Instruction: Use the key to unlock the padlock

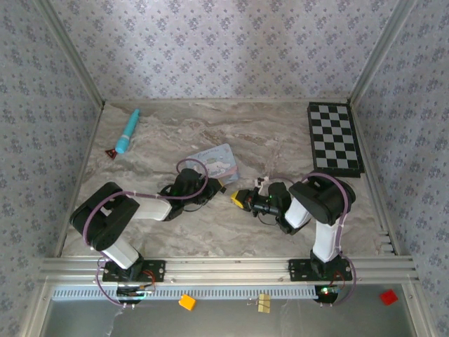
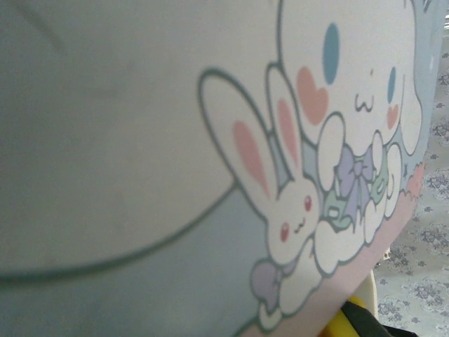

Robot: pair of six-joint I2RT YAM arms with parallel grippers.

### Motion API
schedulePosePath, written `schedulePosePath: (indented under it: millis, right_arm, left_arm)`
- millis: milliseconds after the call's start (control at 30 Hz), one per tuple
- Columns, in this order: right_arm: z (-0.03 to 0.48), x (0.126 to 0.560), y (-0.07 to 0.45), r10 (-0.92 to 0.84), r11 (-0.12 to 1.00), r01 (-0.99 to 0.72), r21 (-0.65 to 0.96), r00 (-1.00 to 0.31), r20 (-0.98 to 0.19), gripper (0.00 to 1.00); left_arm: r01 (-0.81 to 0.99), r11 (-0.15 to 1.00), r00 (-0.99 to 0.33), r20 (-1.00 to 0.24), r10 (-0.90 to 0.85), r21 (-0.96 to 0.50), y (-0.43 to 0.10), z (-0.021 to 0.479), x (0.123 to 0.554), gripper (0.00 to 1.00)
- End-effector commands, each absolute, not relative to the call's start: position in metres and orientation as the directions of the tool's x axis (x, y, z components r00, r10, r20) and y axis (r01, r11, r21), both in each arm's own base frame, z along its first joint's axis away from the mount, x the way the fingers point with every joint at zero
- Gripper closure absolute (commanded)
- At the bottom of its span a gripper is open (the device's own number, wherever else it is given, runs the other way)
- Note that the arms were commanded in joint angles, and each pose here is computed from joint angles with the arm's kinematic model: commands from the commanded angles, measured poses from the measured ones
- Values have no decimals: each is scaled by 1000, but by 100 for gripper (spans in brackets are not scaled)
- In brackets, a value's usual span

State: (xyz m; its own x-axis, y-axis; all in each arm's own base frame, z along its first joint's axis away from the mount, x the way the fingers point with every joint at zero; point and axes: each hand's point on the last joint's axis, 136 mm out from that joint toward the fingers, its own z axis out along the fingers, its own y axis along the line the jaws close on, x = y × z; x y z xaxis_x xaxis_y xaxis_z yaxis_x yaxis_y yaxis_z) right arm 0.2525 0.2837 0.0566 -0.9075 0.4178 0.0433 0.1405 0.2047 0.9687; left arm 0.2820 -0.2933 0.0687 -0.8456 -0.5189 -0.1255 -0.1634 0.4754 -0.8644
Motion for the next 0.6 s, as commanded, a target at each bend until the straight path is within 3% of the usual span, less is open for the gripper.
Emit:
schedulePosePath:
  millis: [0, 567]
  right_arm:
    - [72, 254, 285, 406, 188, 79, 979, -914, -4, 100]
    - [61, 253, 282, 414, 208, 101, 973, -910, 6, 100]
  left_arm:
    - [-167, 439, -862, -86, -500, -883, -298, 76, 275, 100]
    - [-158, 394, -865, -65, -497, -906, -303, 89, 275, 100]
